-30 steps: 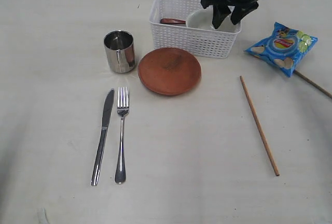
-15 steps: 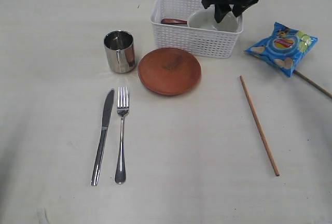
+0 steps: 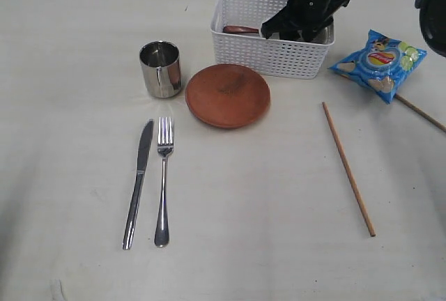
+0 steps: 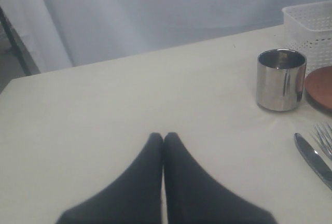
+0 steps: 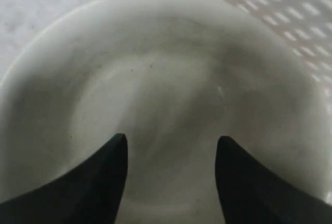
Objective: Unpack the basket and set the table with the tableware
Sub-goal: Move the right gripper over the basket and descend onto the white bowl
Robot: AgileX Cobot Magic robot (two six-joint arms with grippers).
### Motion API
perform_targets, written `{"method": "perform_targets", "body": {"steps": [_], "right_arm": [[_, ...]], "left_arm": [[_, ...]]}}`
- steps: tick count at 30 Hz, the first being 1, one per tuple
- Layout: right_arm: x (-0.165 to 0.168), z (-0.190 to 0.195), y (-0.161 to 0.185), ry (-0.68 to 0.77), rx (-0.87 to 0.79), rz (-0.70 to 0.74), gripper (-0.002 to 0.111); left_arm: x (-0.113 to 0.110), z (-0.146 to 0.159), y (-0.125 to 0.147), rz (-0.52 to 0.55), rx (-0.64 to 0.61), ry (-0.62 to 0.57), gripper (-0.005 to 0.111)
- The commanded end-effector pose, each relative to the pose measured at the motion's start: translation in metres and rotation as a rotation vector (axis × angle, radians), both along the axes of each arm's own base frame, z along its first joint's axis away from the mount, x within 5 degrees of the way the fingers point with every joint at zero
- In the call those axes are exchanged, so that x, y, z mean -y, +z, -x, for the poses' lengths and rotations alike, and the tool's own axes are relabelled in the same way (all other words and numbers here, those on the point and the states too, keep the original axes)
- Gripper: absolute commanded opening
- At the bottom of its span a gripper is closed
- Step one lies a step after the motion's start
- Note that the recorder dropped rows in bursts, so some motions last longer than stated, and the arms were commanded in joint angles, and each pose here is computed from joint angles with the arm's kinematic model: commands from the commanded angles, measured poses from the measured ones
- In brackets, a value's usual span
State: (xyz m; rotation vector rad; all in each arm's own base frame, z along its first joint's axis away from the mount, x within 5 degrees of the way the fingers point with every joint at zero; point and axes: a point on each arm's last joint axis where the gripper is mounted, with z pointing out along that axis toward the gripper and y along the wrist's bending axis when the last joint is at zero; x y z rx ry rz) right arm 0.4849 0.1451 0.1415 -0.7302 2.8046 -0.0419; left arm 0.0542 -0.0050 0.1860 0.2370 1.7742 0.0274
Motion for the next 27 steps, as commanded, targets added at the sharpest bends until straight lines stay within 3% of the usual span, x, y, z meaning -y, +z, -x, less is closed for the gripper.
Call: {"method": "perform_targets", "body": {"steps": [1,6,11,14,17,22,27], "right_arm": [[0.002,0.000,0.000,-0.016,-0.006,0.003,0.032],[-0.007,0.003,0.002,0.011,-0.035,-0.095,-0.001],[-0.026,0.006,0.018,0.097,-0.039,-0.300,0.000],[-0.030,0.004,0.032,0.102,-0.010,-0.346,0.000],[-0.031,0.002,0.051,0.086,0.015,-0.364,0.009],[-0.030,0.001,0.073,0.083,0.032,-0.353,0.050],[-0.002,-0.003,0.072,-0.098,0.026,-0.123,0.055]], "left_arm": [[0.000,0.000,0.000,0.016,0.007,0.004,0.000],[0.000,0.000,0.000,0.016,0.007,0.004,0.000],[0.000,0.000,0.000,0.016,0.007,0.004,0.000],[0.000,0.000,0.000,0.016,0.007,0.004,0.000],[0.000,0.000,0.000,0.016,0.007,0.004,0.000],[0.000,0.000,0.000,0.016,0.007,0.004,0.000],[0.000,0.000,0.000,0.016,0.007,0.004,0.000]]}}
